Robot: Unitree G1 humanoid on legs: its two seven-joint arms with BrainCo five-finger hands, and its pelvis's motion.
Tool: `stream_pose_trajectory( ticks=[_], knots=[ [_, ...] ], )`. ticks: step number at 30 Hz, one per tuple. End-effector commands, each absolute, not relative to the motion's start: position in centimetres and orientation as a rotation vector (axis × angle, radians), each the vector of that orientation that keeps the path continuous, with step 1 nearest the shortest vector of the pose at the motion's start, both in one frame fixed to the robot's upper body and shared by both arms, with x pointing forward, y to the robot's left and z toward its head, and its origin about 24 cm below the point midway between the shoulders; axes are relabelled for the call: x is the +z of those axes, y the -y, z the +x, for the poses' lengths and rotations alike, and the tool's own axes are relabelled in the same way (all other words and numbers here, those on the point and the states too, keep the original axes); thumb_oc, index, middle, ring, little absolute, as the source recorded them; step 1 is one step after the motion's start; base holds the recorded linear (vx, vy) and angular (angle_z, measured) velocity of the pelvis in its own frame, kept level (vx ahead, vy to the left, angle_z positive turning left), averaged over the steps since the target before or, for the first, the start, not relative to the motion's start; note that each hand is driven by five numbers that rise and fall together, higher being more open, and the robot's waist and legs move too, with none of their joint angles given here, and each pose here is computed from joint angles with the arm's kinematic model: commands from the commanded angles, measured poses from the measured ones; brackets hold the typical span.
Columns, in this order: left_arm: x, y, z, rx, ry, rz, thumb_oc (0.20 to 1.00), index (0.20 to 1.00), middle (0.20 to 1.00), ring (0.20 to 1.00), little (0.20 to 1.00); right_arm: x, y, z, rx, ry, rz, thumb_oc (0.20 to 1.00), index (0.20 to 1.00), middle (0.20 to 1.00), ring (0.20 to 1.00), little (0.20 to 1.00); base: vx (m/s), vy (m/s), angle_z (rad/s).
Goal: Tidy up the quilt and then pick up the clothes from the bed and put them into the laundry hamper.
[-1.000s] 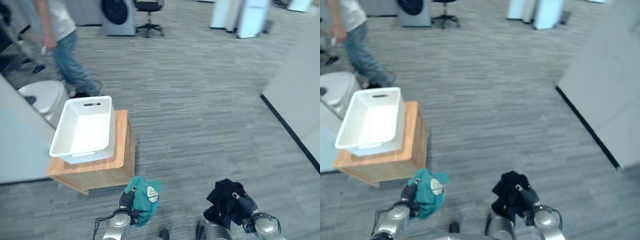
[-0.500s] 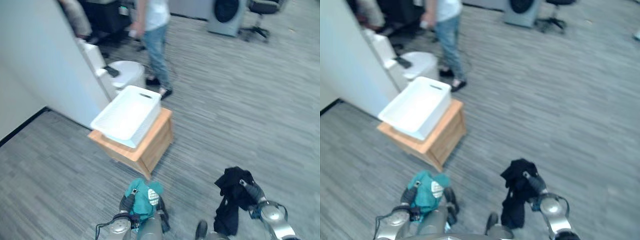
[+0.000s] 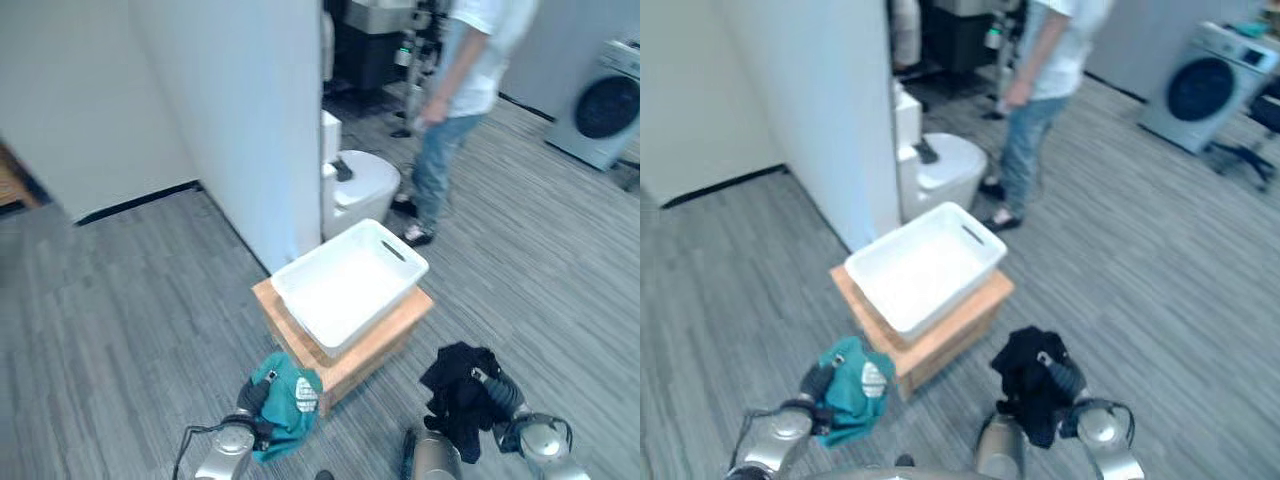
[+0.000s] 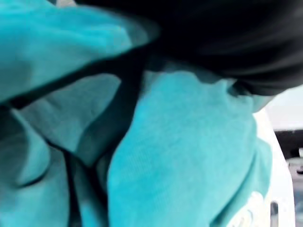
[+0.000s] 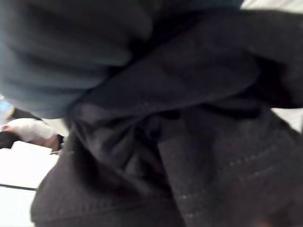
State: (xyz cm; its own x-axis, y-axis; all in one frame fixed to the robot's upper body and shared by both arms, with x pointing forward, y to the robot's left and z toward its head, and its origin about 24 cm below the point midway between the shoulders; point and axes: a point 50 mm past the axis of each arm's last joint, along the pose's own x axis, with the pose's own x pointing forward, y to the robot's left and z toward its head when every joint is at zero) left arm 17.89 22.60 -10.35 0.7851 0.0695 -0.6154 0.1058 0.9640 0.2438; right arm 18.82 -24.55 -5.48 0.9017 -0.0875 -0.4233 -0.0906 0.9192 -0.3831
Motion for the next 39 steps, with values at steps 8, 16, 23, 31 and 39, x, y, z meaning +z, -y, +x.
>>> stream_pose_trajectory(
  ticks=[8,16,23,31,39],
  knots=[
    [-9.9,-23.7,17.6,0.013,-0.626,0.268,0.200,0.200,0.200,0.200,0.200,5.6,33.1,22.8,-0.338,-0.055,-0.651,0.200,0.200,0.200,0.200,0.200,0.26,-0.287,1.09],
    [-10.2,-22.8,17.2,0.026,-0.626,0.204,0.200,0.200,0.200,0.200,0.200,11.3,36.5,23.4,-0.489,0.085,-0.824,0.200,0.200,0.200,0.200,0.200,0.04,-0.184,0.06],
    [-9.6,-20.2,19.1,-0.106,-0.570,0.227,0.200,0.200,0.200,0.200,0.200,17.9,34.2,25.3,-0.435,0.352,-0.976,0.200,0.200,0.200,0.200,0.200,-0.13,0.036,0.20],
    [-9.9,-20.7,19.0,-0.133,-0.605,0.299,0.200,0.200,0.200,0.200,0.200,23.0,27.5,26.4,-0.295,0.693,-1.016,0.200,0.200,0.200,0.200,0.200,-0.09,0.093,0.09],
    [-9.9,-22.6,18.2,-0.051,-0.623,0.298,0.200,0.200,0.200,0.200,0.200,24.2,22.8,27.0,-0.092,0.815,-0.933,0.200,0.200,0.200,0.200,0.200,-0.06,-0.030,-0.05]
  ],
)
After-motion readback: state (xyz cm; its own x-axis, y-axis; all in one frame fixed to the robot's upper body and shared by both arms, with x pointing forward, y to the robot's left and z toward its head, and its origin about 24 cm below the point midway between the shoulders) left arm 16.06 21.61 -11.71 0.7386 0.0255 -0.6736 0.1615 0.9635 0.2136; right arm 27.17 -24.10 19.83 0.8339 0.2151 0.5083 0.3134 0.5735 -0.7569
